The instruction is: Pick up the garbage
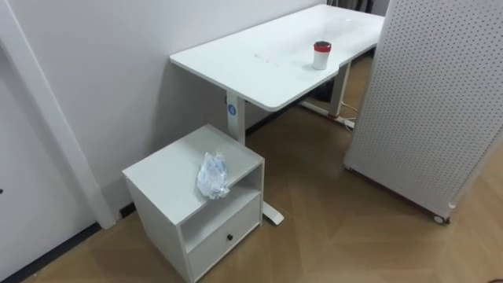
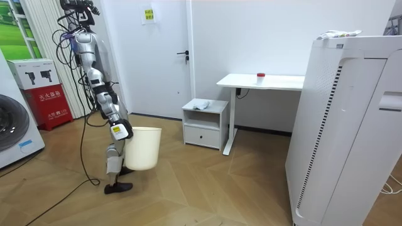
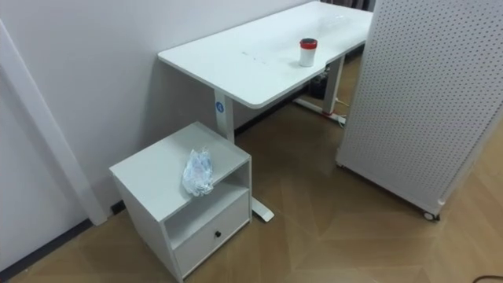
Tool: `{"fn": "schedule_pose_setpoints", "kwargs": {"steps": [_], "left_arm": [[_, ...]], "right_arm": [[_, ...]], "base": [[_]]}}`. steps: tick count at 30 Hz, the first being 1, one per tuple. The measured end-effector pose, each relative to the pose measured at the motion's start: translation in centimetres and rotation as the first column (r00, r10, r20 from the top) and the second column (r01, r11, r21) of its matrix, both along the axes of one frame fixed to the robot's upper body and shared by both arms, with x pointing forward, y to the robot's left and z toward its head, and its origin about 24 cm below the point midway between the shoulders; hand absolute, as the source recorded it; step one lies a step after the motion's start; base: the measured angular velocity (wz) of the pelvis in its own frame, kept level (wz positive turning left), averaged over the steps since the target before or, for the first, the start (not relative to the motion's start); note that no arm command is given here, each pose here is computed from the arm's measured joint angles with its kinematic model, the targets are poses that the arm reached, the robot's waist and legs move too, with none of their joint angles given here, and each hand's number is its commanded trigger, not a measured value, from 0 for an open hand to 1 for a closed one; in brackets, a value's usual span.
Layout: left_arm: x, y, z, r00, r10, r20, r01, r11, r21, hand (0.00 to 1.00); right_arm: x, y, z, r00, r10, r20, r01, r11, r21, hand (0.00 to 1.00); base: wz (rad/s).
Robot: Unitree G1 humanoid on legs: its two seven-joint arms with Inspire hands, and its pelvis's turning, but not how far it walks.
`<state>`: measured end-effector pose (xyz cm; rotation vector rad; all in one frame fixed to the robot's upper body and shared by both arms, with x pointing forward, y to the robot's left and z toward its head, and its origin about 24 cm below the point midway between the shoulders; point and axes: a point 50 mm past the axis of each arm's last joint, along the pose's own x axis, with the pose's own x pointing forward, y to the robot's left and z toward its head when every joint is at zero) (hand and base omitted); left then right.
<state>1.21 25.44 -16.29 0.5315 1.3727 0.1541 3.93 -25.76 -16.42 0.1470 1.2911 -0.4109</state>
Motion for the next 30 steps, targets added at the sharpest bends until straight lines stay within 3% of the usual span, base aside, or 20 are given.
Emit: {"fn": "schedule_pose_setpoints", "kwargs": {"steps": [10,18,25,30], "left_arm": [[-0.7,0.0,-0.1,0.999,0.012,-0.043,-0.012,1.0,-0.004,0.0],[0.2,0.0,-0.1,0.999,-0.01,-0.042,0.01,1.0,-0.015,0.0],[-1.5,0.4,-0.1,0.994,0.006,-0.113,-0.008,1.0,-0.017,0.0],[-2.7,0.0,-0.2,0.991,0.012,-0.136,-0.017,0.999,-0.032,0.0]], "right_arm": [[-0.2,0.1,0.0,1.0,0.0,-0.007,0.0,1.0,0.003,1.0],[0.5,0.2,0.0,1.0,0.025,0.003,-0.026,1.0,0.007,1.0],[0.1,0.2,0.0,1.0,-0.011,0.007,0.011,1.0,0.013,1.0],[-1.8,-1.0,0.2,0.997,-0.048,-0.055,0.046,0.999,-0.028,1.0]], "base": [[0.0],[0.07],[0.1],[0.06]]}}
